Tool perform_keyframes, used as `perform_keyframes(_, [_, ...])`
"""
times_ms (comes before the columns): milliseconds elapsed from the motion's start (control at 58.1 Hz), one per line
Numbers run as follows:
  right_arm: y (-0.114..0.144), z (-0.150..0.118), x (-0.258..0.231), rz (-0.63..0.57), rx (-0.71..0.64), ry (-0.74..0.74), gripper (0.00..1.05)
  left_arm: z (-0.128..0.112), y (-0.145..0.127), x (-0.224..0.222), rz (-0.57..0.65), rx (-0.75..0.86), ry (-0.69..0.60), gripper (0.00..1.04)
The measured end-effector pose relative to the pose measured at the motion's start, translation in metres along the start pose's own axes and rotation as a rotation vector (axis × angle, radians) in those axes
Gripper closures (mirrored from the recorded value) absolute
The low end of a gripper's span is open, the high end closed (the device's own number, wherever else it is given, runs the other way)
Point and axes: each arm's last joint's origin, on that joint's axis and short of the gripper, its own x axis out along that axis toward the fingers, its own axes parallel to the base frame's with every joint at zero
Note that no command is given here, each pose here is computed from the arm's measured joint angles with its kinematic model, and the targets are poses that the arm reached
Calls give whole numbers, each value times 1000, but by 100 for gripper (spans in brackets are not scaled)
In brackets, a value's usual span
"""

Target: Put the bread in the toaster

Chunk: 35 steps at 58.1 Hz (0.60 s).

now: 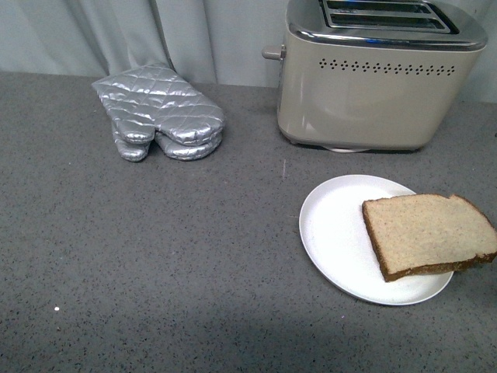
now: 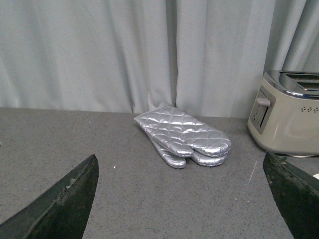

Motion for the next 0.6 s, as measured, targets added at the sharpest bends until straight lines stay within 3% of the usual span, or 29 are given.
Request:
perform_keyframes(224, [-32, 5, 56, 84, 113, 221, 10, 0, 0, 0, 0, 0, 0, 7])
perform_keyframes(448, [-40, -2, 93, 228, 221, 370, 10, 0, 0, 0, 0, 0, 0, 7])
perform_keyframes(603, [-38, -4, 110, 271, 256, 398, 10, 0, 0, 0, 0, 0, 0, 7])
